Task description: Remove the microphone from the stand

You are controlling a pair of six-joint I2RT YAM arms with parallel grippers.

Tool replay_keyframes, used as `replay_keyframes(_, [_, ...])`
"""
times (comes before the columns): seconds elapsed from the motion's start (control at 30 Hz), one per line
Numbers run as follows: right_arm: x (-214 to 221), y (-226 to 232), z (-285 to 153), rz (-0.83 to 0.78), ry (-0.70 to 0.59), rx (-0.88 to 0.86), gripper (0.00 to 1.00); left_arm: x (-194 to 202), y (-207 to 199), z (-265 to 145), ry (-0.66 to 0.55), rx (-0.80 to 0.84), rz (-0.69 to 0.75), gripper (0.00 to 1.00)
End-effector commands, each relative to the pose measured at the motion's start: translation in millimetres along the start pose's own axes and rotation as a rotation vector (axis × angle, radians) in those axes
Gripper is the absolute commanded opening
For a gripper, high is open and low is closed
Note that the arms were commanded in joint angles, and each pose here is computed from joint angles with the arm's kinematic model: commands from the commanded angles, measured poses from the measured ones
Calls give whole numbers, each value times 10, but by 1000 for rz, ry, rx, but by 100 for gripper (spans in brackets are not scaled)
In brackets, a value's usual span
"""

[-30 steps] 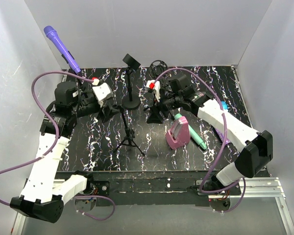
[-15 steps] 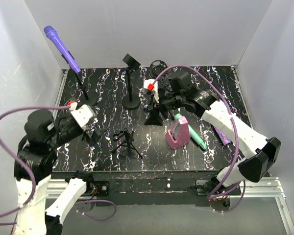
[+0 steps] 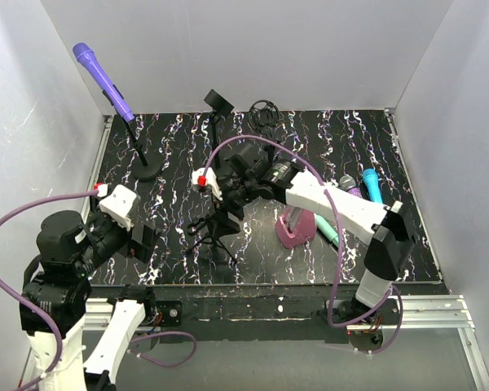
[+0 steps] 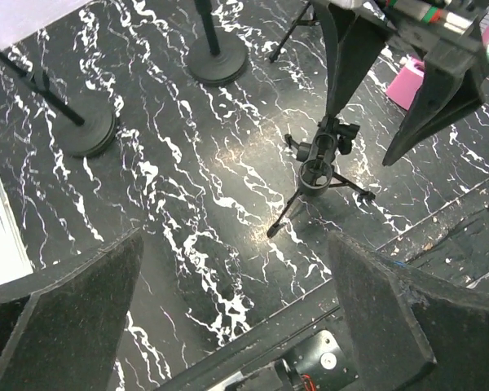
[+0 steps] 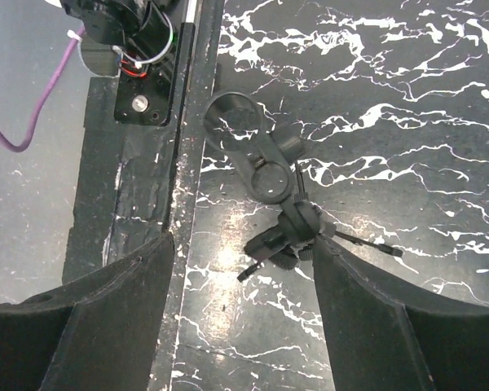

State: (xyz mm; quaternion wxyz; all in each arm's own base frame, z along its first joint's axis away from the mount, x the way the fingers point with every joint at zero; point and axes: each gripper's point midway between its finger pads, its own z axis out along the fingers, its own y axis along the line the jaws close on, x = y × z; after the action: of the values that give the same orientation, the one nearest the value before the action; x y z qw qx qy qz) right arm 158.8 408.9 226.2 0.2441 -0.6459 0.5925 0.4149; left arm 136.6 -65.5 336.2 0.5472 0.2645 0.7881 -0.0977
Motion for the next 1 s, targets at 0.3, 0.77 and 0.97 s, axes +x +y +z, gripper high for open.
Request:
replay_keyframes(0.3, [-49, -249, 490, -62, 31, 73, 69, 23, -56, -107, -41, -71, -209, 95])
replay_keyframes(0.77, [-284, -806, 433, -166, 33, 294, 37, -93, 51, -196, -84, -145, -187, 95])
replay_keyframes(0.97, [-733, -1259, 440, -182, -83, 383, 27, -244, 129, -351, -109, -212, -179, 95])
